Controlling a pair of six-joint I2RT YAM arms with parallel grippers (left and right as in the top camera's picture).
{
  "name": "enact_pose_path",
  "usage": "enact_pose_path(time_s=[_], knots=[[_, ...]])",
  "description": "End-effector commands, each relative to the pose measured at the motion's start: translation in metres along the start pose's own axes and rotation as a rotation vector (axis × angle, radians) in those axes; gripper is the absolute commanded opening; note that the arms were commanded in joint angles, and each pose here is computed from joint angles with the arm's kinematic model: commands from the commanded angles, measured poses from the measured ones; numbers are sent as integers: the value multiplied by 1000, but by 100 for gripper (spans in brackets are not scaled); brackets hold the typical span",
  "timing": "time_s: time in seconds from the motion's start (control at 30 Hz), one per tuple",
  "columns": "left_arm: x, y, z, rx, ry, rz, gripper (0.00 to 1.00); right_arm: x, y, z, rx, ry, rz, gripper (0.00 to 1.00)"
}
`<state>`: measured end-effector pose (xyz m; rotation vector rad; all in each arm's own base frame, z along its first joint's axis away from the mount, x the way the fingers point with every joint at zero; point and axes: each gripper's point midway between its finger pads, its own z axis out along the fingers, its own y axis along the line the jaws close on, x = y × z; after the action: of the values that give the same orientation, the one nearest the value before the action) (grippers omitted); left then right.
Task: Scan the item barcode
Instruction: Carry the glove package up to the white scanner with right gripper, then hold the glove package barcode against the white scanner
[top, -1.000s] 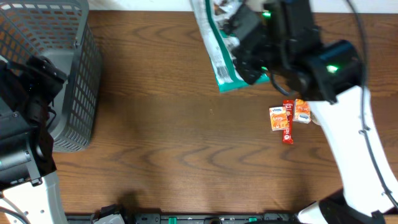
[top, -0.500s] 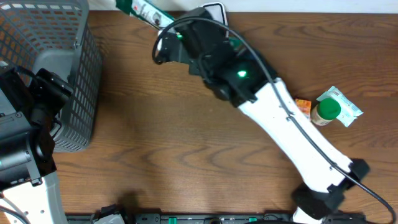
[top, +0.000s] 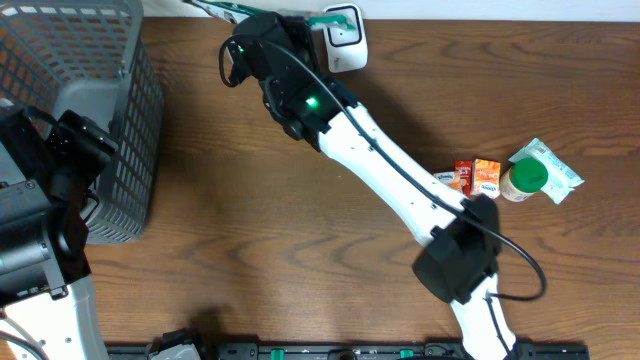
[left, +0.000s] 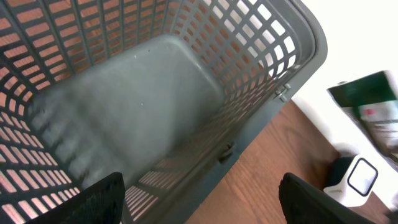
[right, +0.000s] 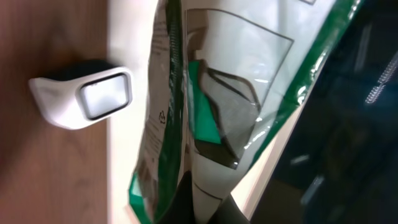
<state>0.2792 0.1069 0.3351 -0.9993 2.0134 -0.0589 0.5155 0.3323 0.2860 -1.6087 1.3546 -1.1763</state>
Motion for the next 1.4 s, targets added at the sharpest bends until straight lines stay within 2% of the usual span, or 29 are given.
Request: enact_pose_path(time_s=[0.0, 0.17, 0.53, 0.67, 0.8, 0.93, 1.07, 1.37], knots=[[-3, 0, -3, 2, -8, -1, 80, 5, 6, 32, 33, 71, -228, 1], [-2, 0, 0, -2, -2, -1, 80, 8, 18, 72, 76, 88, -253, 1], [5, 3, 28, -45, 67, 3, 80, 6, 58, 138, 94, -49, -248, 1], [8, 4, 38, -62, 94, 5, 80, 2, 71, 148, 81, -109, -241, 1], [12, 6, 50, -79, 122, 7, 80, -8, 75, 149, 66, -188, -120, 1], [16, 8, 59, -94, 146, 8, 80, -11, 88, 151, 24, -204, -134, 1], [19, 9, 67, -106, 165, 10, 80, 1, 97, 159, 5, -184, -189, 1], [21, 10, 73, -116, 181, 11, 80, 18, 81, 171, 68, -229, -142, 1]])
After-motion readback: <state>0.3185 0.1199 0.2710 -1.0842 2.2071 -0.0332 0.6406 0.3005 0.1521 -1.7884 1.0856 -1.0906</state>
